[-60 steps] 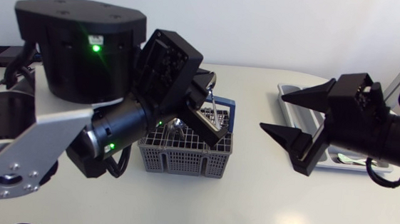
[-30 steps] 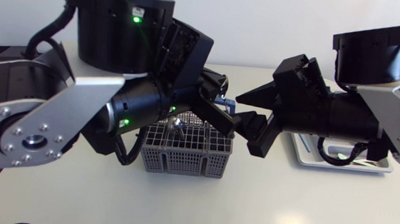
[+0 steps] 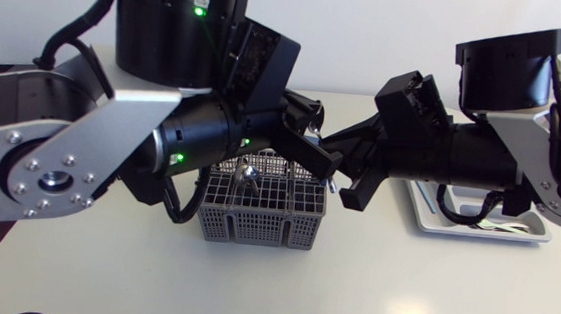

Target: Transfer all utensils from the basket to the drawer tray.

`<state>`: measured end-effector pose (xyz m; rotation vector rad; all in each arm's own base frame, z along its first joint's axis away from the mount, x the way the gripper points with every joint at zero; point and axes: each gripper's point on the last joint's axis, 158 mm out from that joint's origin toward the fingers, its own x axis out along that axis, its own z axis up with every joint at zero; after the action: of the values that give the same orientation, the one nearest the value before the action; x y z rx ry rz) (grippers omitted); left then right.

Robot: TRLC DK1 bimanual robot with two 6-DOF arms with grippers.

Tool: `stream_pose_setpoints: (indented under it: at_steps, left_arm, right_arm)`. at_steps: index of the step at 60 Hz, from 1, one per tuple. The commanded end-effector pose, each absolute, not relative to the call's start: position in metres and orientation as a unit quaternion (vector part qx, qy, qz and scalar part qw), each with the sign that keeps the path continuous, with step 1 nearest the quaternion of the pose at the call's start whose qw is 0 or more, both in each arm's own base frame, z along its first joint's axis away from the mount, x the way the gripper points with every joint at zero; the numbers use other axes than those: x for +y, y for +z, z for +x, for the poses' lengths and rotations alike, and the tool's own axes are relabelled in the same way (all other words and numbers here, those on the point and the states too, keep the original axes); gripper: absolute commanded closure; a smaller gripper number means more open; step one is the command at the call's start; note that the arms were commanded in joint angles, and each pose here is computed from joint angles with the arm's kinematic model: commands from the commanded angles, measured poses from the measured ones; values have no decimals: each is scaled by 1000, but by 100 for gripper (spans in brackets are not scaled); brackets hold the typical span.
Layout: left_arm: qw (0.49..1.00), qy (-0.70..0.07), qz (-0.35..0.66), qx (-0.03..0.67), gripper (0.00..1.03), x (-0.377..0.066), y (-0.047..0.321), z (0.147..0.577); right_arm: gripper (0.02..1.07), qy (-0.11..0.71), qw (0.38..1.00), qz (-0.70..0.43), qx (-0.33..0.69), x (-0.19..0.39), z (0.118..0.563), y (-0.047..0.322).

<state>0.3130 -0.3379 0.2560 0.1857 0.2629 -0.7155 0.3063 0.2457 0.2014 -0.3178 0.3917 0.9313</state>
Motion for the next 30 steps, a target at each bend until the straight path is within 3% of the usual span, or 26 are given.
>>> stream_pose_setpoints:
  at_steps: [1, 13, 26, 30]
  left_arm:
    - [925, -348, 72, 130, 100, -342, 263, 318]
    - [924, -351, 70, 133, 99, -343, 263, 318]
    - [931, -340, 59, 119, 62, -335, 287, 330]
    - [935, -330, 55, 115, 58, -329, 297, 338]
  right_arm:
    - [100, 440, 868, -139, 184, 248, 312, 208]
    - [101, 446, 864, -137, 188, 249, 309, 206]
    - [102, 452, 860, -127, 201, 242, 307, 201]
    - [102, 451, 860, -123, 204, 237, 308, 200]
